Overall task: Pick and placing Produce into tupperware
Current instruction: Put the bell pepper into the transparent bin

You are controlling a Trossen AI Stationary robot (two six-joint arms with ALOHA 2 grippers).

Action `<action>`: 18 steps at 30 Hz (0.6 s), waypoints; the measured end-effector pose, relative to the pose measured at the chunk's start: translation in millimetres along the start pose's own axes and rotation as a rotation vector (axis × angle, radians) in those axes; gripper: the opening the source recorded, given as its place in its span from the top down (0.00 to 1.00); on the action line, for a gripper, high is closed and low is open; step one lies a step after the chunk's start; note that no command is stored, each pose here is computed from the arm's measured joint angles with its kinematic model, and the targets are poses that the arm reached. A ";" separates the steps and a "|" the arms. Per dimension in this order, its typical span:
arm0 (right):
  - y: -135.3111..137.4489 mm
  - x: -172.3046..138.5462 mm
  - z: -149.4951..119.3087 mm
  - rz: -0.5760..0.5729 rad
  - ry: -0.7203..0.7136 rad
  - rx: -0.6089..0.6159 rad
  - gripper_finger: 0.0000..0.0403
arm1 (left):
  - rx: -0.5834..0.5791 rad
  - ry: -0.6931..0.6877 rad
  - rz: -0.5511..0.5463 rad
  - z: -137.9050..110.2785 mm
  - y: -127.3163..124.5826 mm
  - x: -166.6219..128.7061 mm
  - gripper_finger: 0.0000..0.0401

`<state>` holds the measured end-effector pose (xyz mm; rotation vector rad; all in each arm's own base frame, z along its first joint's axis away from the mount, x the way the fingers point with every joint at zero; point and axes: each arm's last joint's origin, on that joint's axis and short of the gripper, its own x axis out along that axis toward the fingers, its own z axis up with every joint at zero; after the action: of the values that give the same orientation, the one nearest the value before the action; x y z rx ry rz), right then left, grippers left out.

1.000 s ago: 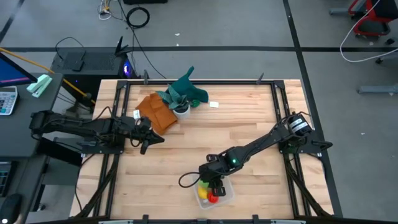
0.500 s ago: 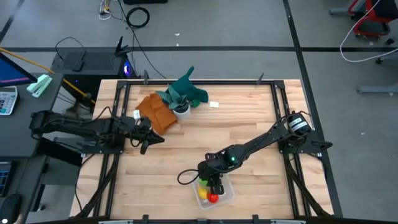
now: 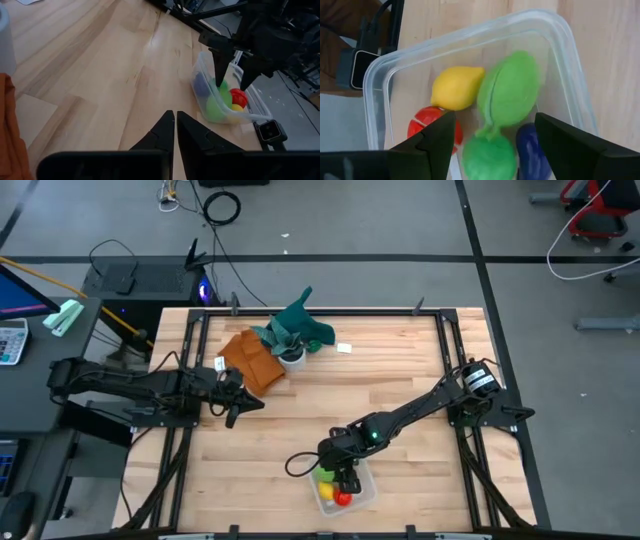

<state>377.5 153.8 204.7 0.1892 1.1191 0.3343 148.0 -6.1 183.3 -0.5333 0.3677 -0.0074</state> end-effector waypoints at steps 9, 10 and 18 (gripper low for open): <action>0.0 -0.1 0.0 0.000 0.000 0.005 0.37 | 0.000 0.000 0.000 0.0 0.0 0.0 0.96; 0.0 0.0 0.0 0.000 0.000 0.007 0.38 | -0.001 0.000 0.000 0.0 0.0 0.0 0.96; 2.5 -11.0 3.0 -0.001 0.000 0.017 0.40 | -0.003 0.000 0.000 0.0 0.0 0.0 0.95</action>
<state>375.5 152.3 216.1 0.2037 1.1219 0.3239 148.0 -6.1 183.3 -0.5359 0.3678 -0.0069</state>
